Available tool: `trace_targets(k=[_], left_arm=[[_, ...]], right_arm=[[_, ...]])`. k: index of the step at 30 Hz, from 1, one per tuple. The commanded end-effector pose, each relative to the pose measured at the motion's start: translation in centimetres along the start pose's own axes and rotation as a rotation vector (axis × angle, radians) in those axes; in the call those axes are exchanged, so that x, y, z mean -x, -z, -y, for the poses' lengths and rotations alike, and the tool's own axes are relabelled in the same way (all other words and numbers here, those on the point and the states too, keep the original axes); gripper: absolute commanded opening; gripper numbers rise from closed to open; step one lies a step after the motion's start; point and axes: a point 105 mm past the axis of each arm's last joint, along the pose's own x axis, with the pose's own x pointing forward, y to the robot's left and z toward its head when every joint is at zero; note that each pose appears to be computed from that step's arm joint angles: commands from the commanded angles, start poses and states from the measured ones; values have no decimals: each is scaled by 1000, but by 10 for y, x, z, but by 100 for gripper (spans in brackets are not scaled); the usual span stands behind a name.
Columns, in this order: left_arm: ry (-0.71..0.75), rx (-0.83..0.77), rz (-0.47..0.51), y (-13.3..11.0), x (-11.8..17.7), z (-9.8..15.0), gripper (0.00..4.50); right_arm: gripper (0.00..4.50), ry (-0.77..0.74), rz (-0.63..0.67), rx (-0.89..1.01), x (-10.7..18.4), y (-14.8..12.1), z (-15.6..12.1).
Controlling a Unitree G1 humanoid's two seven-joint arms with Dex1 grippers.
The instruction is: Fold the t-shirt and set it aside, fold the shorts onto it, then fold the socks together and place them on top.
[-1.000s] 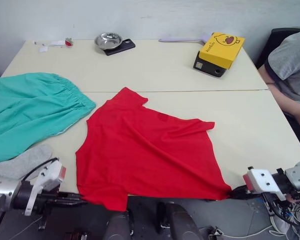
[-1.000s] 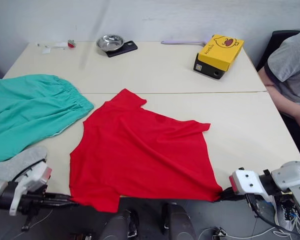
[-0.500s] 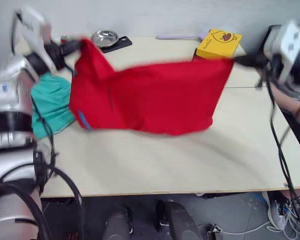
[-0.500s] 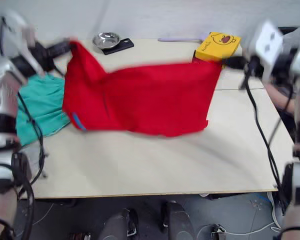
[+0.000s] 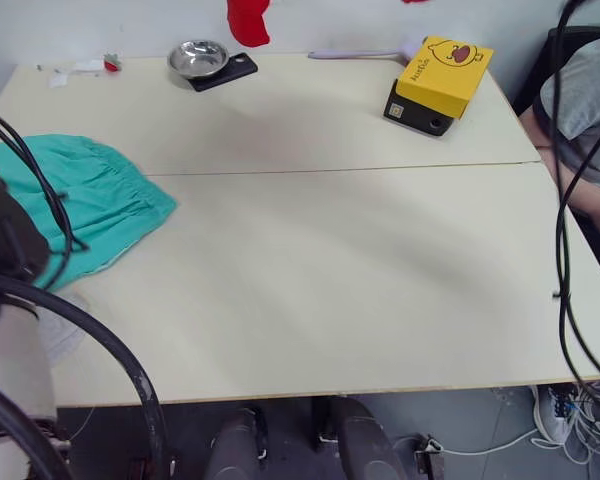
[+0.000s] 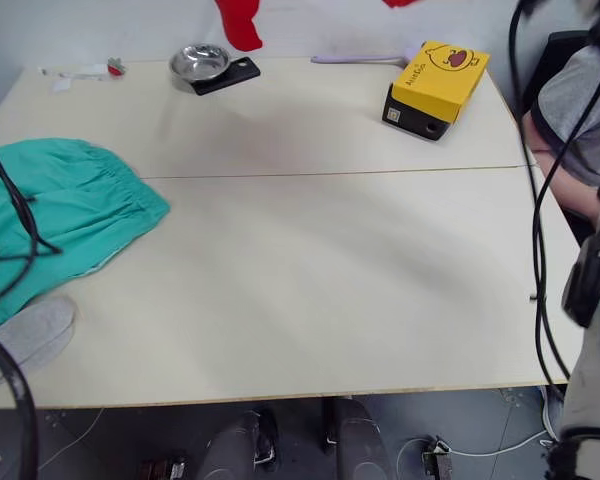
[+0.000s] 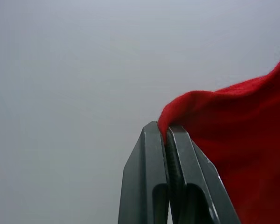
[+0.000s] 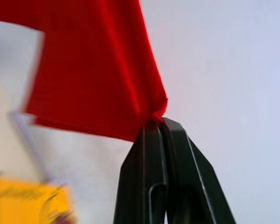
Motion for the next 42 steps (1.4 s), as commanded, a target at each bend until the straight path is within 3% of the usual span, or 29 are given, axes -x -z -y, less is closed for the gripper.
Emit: trace_targets(k=[1, 3, 6, 10, 14, 19, 23, 34, 42], left_arm=[[142, -42, -30, 14, 29, 29, 0], [301, -47, -141, 41, 63, 70, 0], [495, 10, -285, 61, 115, 128, 0], [739, 116, -494, 66, 188, 192, 0], [887, 253, -597, 55, 226, 223, 0], [971, 423, -616, 39, 239, 243, 0], [1045, 488, -674, 33, 251, 247, 0], [1146, 749, -940, 18, 293, 238, 0], [1018, 791, -884, 30, 266, 219, 0]], right_arm=[[3, -126, 28, -44, 20, 10, -31], [3, -297, -8, -77, 42, 26, -77], [3, -473, -35, -101, 75, 35, -124], [3, -558, -100, -153, 114, 44, -154], [3, -651, -189, -195, 150, 55, -173], [3, -732, -233, -245, 177, 56, -184], [3, -880, -221, -299, 203, 45, -196], [3, -1021, -300, -407, 245, 41, -202], [3, -1025, -350, -558, 231, 45, -196]])
